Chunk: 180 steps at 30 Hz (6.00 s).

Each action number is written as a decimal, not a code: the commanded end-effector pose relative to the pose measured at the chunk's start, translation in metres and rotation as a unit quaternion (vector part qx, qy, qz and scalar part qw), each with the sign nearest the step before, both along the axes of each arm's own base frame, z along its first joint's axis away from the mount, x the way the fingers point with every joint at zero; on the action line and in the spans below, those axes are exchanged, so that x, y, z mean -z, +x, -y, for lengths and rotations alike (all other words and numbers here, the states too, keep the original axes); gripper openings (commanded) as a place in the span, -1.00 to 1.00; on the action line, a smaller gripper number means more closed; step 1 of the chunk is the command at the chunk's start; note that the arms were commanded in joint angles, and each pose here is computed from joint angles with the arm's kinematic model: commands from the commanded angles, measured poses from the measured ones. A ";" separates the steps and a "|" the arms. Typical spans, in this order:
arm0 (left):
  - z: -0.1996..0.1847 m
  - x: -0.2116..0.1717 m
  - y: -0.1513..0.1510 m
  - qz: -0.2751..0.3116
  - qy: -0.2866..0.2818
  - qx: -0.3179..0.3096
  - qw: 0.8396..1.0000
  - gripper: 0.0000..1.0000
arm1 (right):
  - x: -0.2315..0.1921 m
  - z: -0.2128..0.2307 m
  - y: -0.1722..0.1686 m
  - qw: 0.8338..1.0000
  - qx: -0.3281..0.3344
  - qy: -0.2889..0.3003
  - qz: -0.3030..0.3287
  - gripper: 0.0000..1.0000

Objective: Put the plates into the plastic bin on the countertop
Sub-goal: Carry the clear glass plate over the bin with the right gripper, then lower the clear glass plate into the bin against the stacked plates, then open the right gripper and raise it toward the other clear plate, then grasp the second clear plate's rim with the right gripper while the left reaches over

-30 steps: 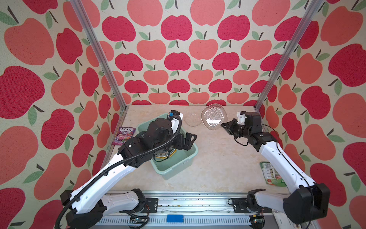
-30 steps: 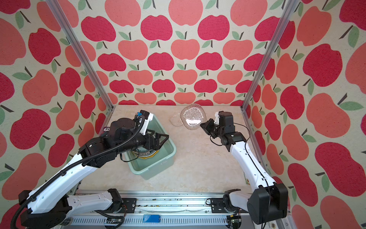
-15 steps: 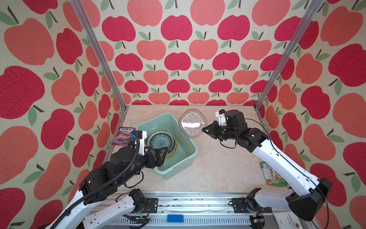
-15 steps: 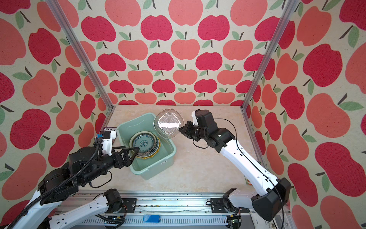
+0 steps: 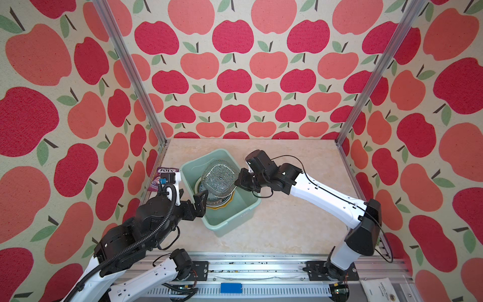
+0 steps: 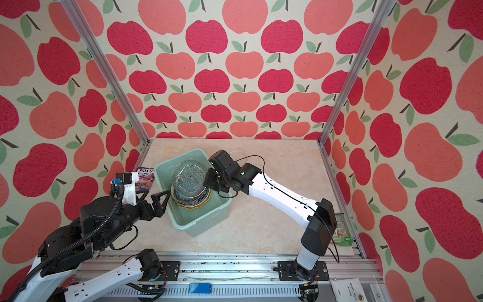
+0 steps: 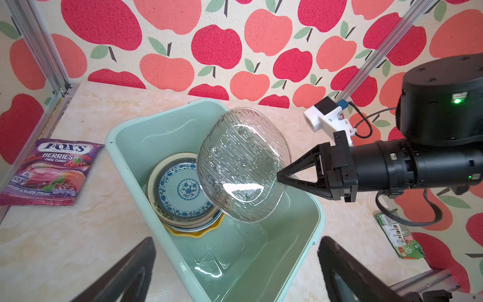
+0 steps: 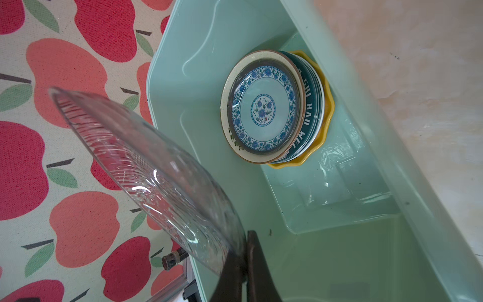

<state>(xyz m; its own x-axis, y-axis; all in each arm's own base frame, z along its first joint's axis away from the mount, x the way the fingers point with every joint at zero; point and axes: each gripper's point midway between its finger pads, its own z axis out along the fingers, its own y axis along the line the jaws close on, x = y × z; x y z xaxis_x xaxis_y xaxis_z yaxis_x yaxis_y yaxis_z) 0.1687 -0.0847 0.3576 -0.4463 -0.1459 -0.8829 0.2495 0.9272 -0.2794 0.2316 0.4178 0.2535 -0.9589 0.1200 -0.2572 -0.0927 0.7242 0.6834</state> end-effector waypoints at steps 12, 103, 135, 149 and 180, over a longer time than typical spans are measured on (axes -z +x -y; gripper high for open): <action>0.003 -0.018 0.009 0.046 0.046 0.009 0.998 0.98 | 0.064 -0.031 0.026 0.991 0.093 -0.081 -0.059 -1.00; -0.019 -0.038 0.007 0.123 0.070 -0.014 0.990 0.98 | 0.113 -0.078 0.023 0.951 0.253 -0.104 -0.141 -0.02; 0.010 -0.107 0.020 0.175 -0.024 -0.002 0.984 0.98 | -0.093 0.000 0.071 0.980 0.085 -0.005 0.178 0.35; 0.068 -0.103 0.119 0.097 -0.127 0.045 0.986 0.98 | -0.016 0.165 0.139 0.981 0.155 -0.044 0.110 0.36; 0.205 0.092 0.293 -0.147 0.181 0.138 0.963 0.93 | 0.183 0.137 0.270 0.985 0.154 0.054 -0.050 0.20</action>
